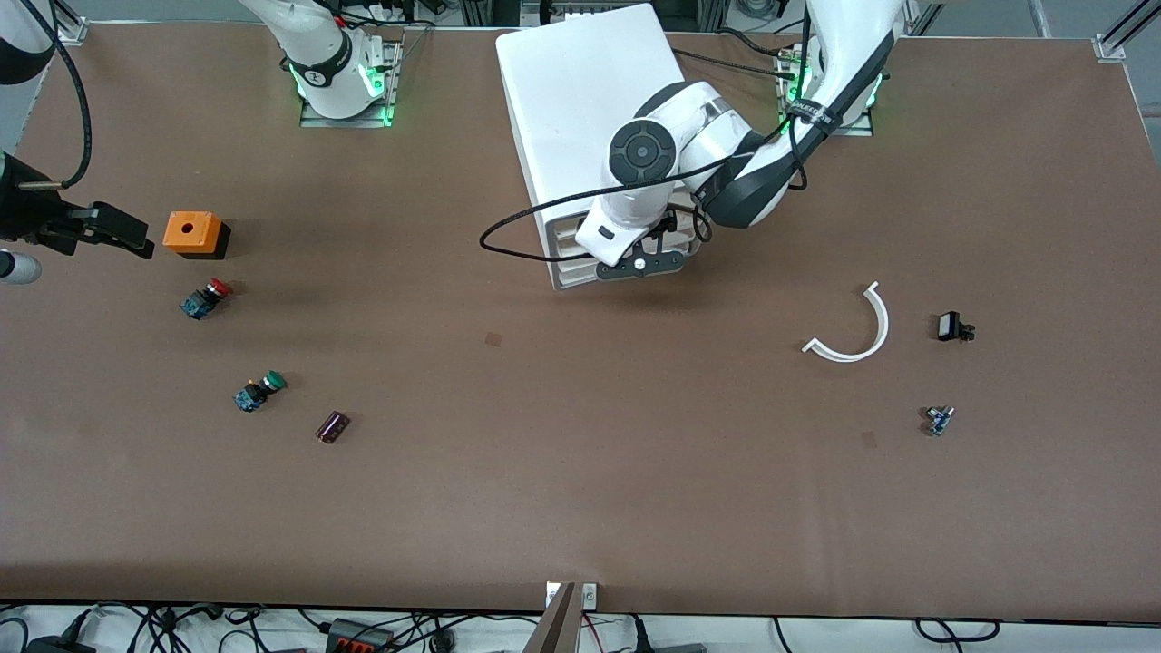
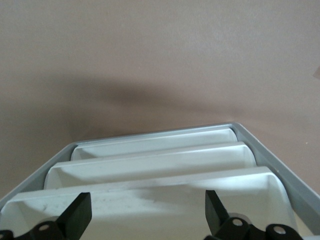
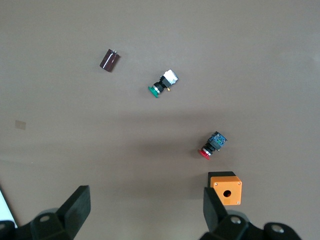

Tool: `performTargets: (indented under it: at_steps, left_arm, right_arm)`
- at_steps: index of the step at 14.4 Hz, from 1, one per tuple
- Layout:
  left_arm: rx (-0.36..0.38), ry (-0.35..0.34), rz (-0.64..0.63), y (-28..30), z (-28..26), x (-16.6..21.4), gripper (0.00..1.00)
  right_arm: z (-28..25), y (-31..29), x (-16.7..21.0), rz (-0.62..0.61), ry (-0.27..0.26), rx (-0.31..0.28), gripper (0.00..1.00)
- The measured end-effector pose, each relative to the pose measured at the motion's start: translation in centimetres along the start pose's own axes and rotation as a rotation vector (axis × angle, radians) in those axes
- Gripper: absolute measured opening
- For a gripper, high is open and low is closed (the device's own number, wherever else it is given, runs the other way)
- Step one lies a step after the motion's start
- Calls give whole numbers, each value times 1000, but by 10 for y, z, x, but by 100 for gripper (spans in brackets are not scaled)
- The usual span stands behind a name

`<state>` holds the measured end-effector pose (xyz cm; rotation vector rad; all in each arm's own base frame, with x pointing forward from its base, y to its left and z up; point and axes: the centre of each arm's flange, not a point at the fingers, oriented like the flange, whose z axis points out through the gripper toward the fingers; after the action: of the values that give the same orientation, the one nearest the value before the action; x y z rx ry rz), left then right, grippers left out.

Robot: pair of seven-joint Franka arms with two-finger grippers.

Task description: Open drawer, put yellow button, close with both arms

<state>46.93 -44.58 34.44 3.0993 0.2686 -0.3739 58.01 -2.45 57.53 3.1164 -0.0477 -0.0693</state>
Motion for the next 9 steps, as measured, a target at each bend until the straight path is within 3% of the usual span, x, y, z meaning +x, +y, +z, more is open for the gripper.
performTargets:
  at_steps: [6, 9]
  left_arm:
    - [-30, -5, -22, -19, -15, 15, 100]
    - [-25, 34, -48, -46, -35, 39, 100]
  right_arm:
    - [8, 0, 3, 1, -11, 0, 100]
    - [11, 1, 4, 3, -16, 0, 100]
